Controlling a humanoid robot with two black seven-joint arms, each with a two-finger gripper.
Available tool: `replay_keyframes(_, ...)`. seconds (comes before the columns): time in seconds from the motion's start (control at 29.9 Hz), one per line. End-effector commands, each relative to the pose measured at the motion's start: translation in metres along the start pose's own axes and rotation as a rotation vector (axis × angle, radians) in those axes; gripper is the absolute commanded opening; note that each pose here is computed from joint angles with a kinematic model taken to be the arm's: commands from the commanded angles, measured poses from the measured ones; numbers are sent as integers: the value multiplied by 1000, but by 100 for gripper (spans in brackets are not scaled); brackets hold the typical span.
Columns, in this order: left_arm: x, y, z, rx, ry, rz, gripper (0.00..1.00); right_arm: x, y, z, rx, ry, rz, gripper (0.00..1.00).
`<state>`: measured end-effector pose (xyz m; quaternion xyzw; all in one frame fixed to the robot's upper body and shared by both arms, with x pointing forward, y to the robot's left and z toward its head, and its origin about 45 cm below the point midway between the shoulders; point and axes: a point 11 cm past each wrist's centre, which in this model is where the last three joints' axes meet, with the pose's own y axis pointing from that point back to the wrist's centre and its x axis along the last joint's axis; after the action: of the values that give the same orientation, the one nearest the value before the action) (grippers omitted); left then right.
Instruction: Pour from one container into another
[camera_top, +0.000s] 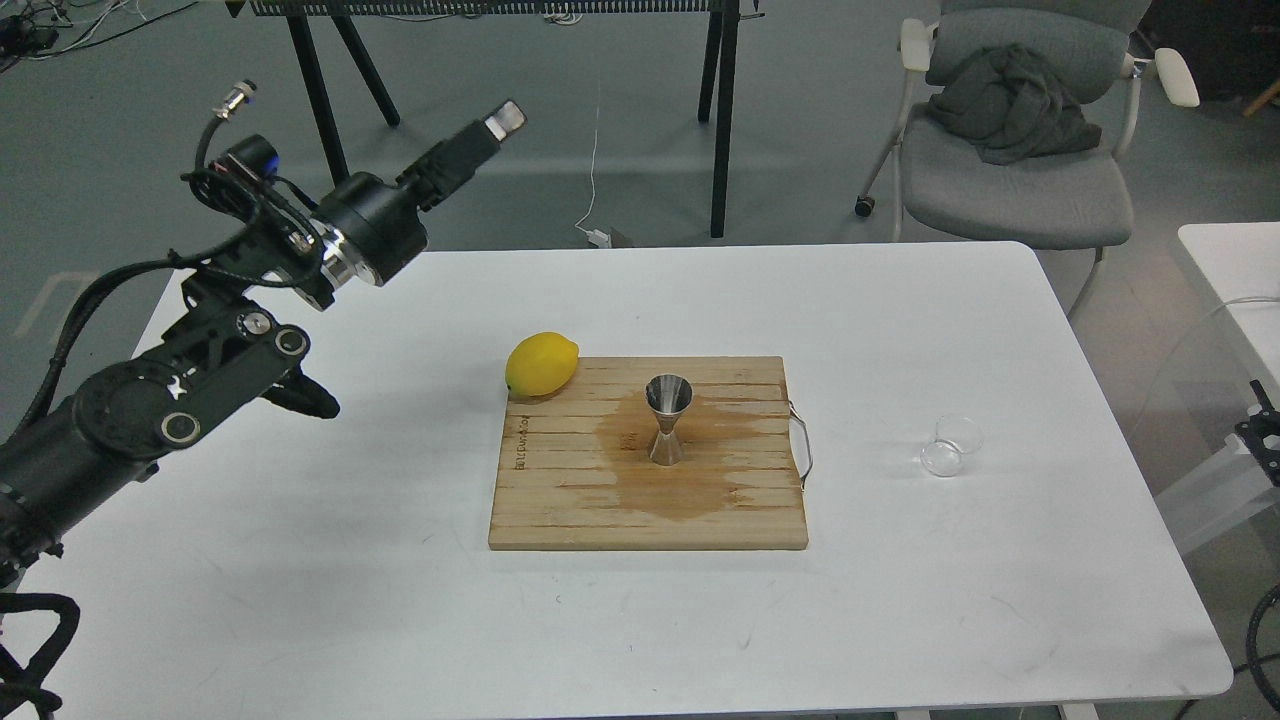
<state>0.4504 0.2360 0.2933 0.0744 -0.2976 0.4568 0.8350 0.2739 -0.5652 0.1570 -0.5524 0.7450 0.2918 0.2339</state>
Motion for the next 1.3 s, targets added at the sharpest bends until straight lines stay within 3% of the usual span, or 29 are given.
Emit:
replay_keyframes(0.0,39,0,5,-47,314,132,99,6,15,8,-28,-16,6,100)
replay_keyframes(0.27,88,15,-14,-116,745,362,100,11,39,40,-80,-129,19,100)
replay_keyframes(0.43,104,28,-34,-136,968,486,100,-10,54,79,-112,-327,-20,100)
replay_keyframes(0.67,95,39,-67,-5,1330,497,100,-46,75,143,-238,-462,-82,100)
replay_keyframes(1.0,103,54,-83,-12,1340,543,100,-38,96,189,-318,-509,-19,100)
replay_keyframes(1.27,103,55,-83,-11,1336,542,100,-42,89,215,-309,-553,-8,99)
